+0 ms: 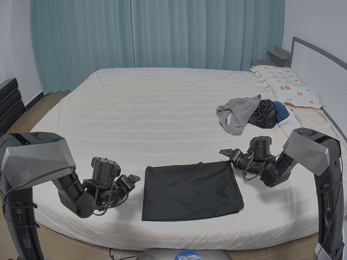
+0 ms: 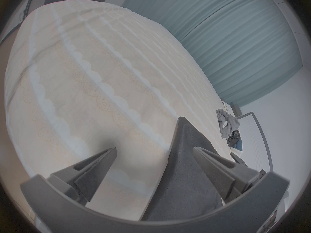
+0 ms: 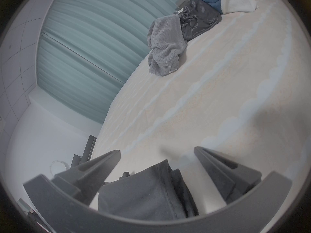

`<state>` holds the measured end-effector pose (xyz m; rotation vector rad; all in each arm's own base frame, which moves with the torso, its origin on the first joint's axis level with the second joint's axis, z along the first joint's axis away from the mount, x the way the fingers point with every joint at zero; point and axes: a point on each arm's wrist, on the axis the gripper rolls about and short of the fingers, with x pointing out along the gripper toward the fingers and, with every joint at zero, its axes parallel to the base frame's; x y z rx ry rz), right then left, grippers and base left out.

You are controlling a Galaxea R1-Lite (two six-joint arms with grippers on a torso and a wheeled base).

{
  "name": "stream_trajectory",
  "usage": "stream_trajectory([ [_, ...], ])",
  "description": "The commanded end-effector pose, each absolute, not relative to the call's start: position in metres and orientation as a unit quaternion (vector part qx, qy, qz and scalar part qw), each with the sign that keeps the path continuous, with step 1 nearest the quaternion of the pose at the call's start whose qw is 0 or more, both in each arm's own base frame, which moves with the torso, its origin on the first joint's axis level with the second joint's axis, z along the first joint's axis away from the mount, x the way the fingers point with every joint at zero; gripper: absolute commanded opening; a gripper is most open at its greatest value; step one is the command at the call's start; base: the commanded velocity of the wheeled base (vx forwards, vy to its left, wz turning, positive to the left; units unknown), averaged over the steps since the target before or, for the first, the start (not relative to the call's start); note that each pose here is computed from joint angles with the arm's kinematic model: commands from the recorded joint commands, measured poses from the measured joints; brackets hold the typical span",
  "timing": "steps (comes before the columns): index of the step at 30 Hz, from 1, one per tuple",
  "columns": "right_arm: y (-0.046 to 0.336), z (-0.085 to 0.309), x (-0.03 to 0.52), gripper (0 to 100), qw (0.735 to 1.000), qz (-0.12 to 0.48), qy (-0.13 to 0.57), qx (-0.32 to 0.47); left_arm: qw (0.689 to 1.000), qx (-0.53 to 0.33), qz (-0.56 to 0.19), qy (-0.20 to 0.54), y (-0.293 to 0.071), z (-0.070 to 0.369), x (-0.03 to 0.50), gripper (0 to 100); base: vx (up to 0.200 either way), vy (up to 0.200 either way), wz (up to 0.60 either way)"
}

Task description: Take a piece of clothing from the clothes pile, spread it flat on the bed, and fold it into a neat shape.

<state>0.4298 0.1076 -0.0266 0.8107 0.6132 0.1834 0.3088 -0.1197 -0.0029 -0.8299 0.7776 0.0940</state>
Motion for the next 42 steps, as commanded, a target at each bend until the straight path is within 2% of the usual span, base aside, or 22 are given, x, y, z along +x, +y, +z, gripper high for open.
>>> stream_trajectory([
  [1, 0.104, 0.005, 0.415, 100, 0.873, 0.087, 0.280, 0.389, 0.842, -0.393, 0.044, 0.368, -0.121, -0.003, 0.310, 100, 0.000, 0.000, 0.00],
  [10, 0.084, 0.015, 0.356, 100, 0.868, 0.058, 0.328, 0.369, 0.842, -0.392, 0.043, 0.368, -0.121, -0.003, 0.309, 100, 0.000, 0.000, 0.00],
  [15, 0.087, 0.003, 0.303, 100, 0.851, 0.069, 0.398, 0.335, 0.842, -0.392, 0.043, 0.368, -0.121, -0.003, 0.309, 100, 0.000, 0.000, 0.00],
  [28, 0.093, -0.017, 0.281, 100, 0.843, 0.087, 0.427, 0.315, 0.842, -0.392, 0.043, 0.368, -0.121, -0.003, 0.309, 100, 0.000, 0.000, 0.00],
  [29, 0.094, -0.018, 0.277, 0, 0.844, 0.091, 0.433, 0.304, 0.842, -0.392, 0.043, 0.368, -0.121, -0.003, 0.309, 100, 0.000, 0.000, 0.00],
  [42, 0.089, -0.018, 0.265, 0, 0.847, 0.094, 0.440, 0.282, 0.842, -0.393, 0.044, 0.368, -0.121, -0.003, 0.310, 100, 0.000, 0.000, 0.00],
])
